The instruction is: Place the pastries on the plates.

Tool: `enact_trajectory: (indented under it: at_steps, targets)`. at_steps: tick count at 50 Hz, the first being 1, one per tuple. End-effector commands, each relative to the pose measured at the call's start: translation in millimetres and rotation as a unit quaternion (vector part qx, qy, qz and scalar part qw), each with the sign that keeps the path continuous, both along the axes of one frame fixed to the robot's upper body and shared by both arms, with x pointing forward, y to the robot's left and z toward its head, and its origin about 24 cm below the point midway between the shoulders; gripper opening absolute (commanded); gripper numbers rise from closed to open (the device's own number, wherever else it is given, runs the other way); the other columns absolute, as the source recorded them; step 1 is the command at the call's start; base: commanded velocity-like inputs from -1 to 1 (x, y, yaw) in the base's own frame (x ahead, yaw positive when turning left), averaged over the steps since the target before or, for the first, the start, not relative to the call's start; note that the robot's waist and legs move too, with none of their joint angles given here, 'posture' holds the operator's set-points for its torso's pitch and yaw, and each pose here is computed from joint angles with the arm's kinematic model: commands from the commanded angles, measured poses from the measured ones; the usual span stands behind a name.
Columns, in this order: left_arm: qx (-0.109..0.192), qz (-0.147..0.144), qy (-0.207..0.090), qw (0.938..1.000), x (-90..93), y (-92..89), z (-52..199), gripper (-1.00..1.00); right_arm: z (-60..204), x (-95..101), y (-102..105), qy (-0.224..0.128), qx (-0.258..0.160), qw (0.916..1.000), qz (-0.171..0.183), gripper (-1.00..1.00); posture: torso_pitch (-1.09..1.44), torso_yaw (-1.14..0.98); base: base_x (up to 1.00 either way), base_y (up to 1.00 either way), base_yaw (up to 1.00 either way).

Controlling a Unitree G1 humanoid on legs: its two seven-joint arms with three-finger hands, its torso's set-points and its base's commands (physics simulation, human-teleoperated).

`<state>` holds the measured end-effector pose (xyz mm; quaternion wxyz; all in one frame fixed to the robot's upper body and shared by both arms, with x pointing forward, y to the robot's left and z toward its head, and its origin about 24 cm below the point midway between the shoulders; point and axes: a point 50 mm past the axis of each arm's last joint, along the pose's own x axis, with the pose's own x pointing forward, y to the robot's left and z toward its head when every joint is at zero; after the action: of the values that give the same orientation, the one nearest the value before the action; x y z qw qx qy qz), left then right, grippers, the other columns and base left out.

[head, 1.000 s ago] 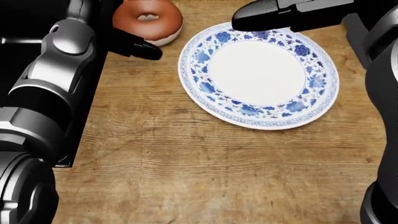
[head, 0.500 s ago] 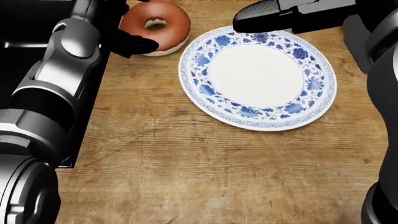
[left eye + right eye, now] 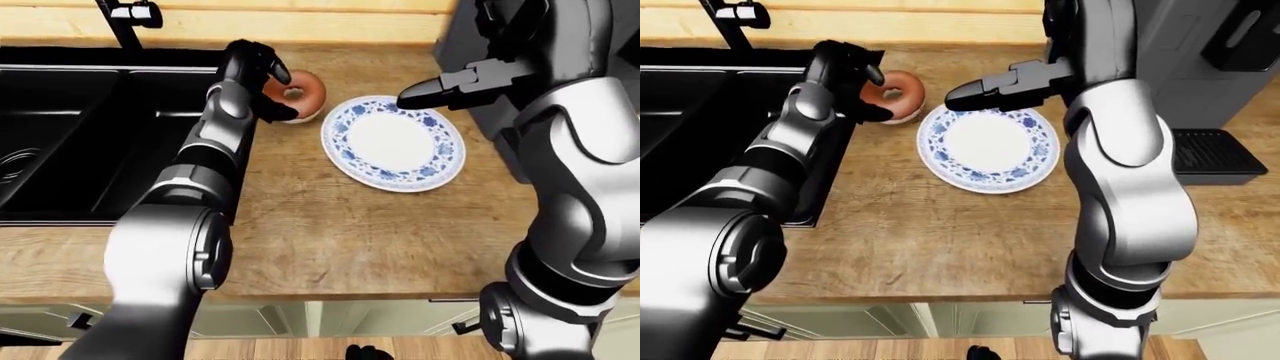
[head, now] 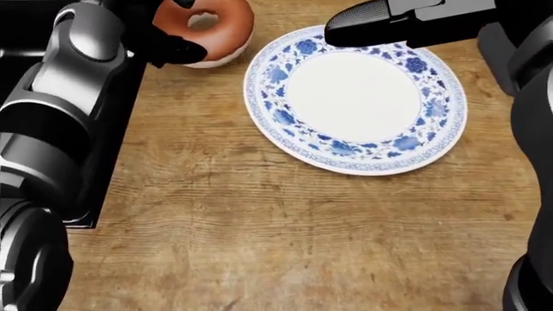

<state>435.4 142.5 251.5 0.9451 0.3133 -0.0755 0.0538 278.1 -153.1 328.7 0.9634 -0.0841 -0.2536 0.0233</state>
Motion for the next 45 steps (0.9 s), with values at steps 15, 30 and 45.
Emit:
enact_trajectory:
  at_steps: [15, 30, 45]
  targets:
    - [-0.012, -0.043, -0.095, 0.9945, -6.5, -13.8, 64.2, -0.81, 18.3, -9.2, -3.4, -0.047, 0.001, 0.9989, -0.009, 1.0, 0.22, 0.0, 0.0, 0.0, 0.0]
    - [-0.008, -0.166, -0.079, 0.983, -13.6, -59.8, 83.4, -0.81, 33.6, -16.8, -11.7, -0.064, 0.002, 0.9975, -0.029, 1.0, 0.22, 0.0, 0.0, 0.0, 0.0]
    - [0.028, -0.244, -0.055, 0.9678, -19.7, -97.1, 74.9, -0.8, 43.7, -20.4, -16.3, -0.083, 0.02, 0.9954, -0.044, 1.0, 0.22, 0.0, 0.0, 0.0, 0.0]
